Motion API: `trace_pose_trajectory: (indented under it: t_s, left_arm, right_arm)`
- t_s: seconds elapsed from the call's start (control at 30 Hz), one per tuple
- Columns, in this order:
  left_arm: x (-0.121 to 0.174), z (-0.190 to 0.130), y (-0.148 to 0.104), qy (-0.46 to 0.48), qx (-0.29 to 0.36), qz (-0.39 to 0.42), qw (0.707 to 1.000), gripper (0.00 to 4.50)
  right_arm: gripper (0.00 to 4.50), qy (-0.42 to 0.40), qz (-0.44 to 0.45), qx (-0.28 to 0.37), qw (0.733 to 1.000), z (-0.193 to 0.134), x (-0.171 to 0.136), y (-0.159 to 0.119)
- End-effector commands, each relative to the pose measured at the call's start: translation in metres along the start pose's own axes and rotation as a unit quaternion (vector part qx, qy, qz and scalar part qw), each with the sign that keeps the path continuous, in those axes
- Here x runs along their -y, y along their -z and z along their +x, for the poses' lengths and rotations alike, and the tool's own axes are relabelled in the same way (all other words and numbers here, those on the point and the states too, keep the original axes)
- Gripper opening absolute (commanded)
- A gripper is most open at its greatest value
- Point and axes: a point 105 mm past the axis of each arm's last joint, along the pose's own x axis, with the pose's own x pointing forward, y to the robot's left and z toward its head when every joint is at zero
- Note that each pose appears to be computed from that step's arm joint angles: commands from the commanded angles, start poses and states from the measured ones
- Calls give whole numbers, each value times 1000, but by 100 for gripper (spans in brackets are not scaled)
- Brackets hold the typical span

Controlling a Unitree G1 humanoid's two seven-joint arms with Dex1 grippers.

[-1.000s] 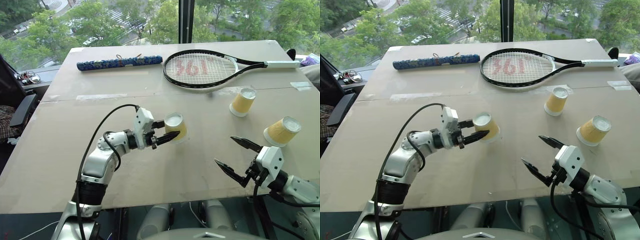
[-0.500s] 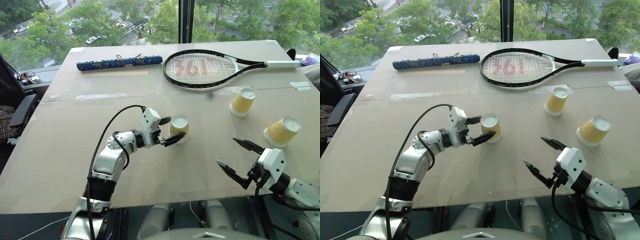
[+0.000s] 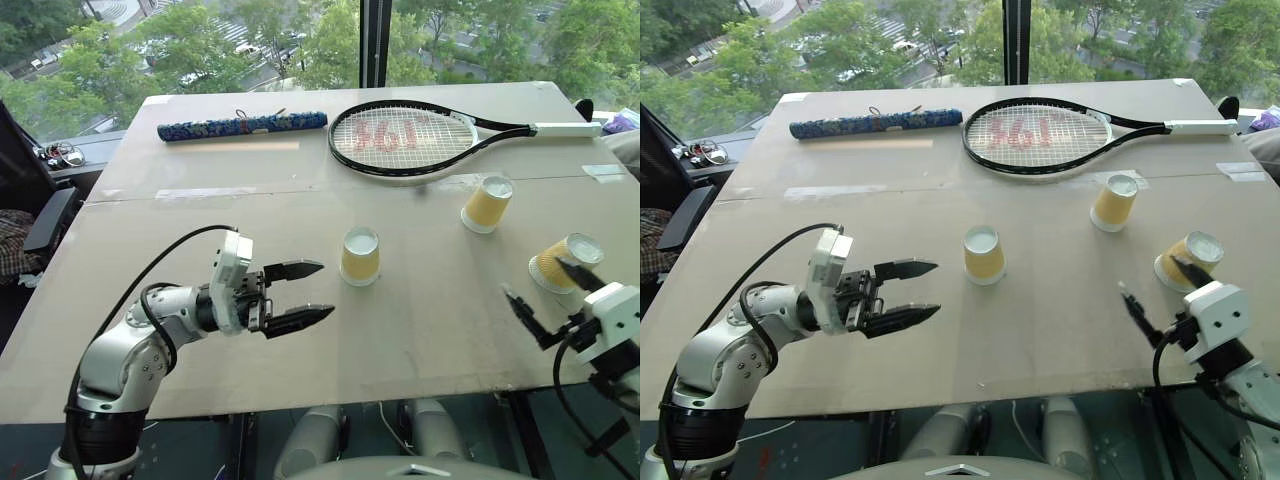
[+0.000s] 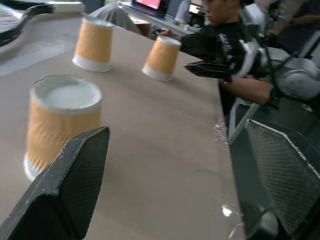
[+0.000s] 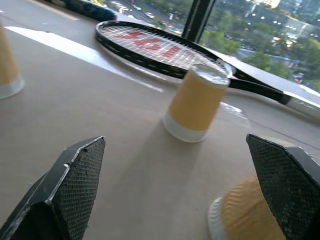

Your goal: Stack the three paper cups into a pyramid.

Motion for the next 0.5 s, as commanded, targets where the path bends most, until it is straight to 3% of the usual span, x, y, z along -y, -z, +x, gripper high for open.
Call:
trace_pose_trajectory:
  t_s: [0.03,0.5]
  left_arm:
    - [13,11,-10,45,1,34,998,448]
    - [12,24,-14,59,9,62,996,448]
  right_arm:
    - [450,49,-13,-11,999,4,20,-2]
    - [450,165,88,-85,979,22,55,29]
